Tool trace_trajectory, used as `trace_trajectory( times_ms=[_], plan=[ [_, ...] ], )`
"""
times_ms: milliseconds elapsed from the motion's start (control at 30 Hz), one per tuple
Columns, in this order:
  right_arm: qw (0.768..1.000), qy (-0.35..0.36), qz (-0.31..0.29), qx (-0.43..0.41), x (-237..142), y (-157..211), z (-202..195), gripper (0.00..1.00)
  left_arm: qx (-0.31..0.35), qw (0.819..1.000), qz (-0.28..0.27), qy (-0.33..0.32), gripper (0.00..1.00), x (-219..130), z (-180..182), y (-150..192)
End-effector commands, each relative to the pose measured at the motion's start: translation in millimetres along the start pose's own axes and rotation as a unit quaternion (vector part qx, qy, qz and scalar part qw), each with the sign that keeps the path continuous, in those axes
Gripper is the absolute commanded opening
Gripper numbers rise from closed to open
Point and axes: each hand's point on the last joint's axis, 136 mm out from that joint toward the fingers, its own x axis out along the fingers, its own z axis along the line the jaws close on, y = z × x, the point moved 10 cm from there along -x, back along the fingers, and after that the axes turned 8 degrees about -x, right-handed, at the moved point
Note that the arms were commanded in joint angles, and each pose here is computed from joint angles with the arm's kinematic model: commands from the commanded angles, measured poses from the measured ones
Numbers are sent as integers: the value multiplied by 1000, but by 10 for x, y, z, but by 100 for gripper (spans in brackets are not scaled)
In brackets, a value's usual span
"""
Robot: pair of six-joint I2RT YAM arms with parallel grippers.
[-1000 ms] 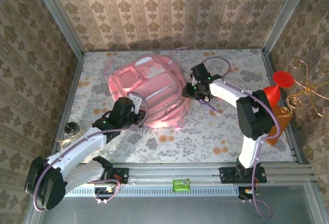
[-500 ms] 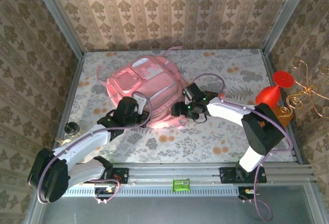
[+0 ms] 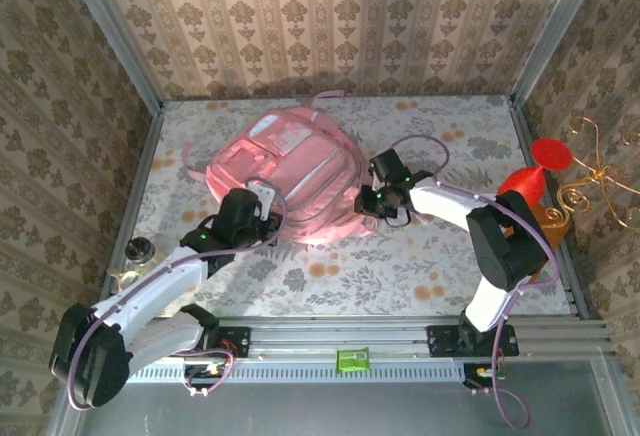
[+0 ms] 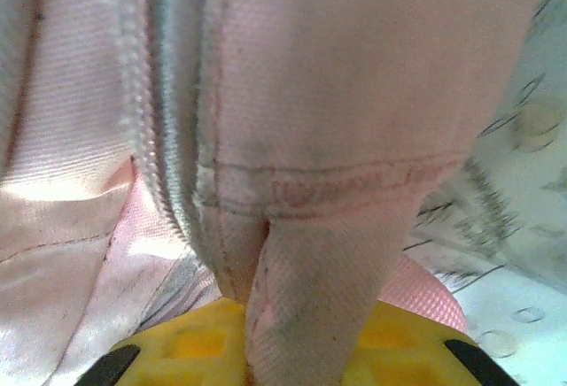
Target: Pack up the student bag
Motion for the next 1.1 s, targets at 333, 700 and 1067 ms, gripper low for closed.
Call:
trace_trajectory(
  times_ms=[333,700,1067],
  plan=[
    [996,84,-16,-29,-40,-493,-226,22,-44,999,-12,7,0,-24,176,-128],
    [999,4,-29,-15,-349,-161,25,69,-70,995,-28,71,0,-25,-13,-189],
    [999,-36,-16,12,131,-17,167,62,-59,996,-20,56,0,-30,-10,-157]
  ],
)
